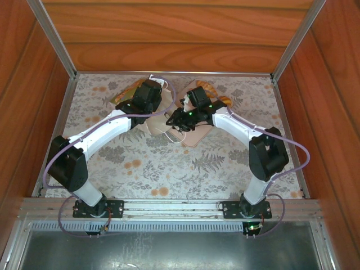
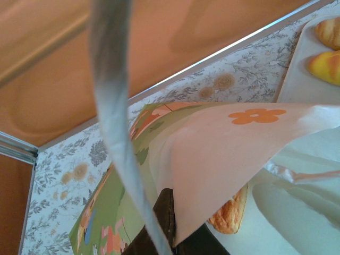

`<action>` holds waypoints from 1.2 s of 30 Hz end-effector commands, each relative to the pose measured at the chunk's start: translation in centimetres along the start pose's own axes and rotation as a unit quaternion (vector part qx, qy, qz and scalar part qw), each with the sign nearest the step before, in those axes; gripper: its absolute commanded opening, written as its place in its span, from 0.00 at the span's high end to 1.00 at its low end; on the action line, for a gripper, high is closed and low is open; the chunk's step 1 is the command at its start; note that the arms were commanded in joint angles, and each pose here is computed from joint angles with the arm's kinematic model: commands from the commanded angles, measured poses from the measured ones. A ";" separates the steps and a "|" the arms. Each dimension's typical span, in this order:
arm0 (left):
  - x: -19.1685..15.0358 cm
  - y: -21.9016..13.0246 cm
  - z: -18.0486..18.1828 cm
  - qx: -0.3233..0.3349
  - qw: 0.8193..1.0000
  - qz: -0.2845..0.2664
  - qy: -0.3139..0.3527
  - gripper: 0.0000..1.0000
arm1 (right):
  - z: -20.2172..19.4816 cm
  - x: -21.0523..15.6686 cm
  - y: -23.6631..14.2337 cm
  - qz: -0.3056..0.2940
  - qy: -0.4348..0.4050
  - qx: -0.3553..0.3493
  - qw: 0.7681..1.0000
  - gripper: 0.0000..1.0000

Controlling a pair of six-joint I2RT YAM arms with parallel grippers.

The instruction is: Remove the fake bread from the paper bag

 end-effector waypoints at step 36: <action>0.6 -0.3 -0.3 -0.008 1.000 -0.011 -0.002 1.00 | 2.4 4.0 3.0 0.022 -0.093 0.038 0.995 0.52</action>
Point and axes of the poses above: each hand's point on the last joint's axis, 136 mm out from that joint toward the fingers, its own y axis out along the fingers, its own z axis along the line the jaws close on, x = y × z, the point moved 3 cm from there along -y, back along the fingers, and after that the axes turned 12 degrees about y, right-handed, at the moved point
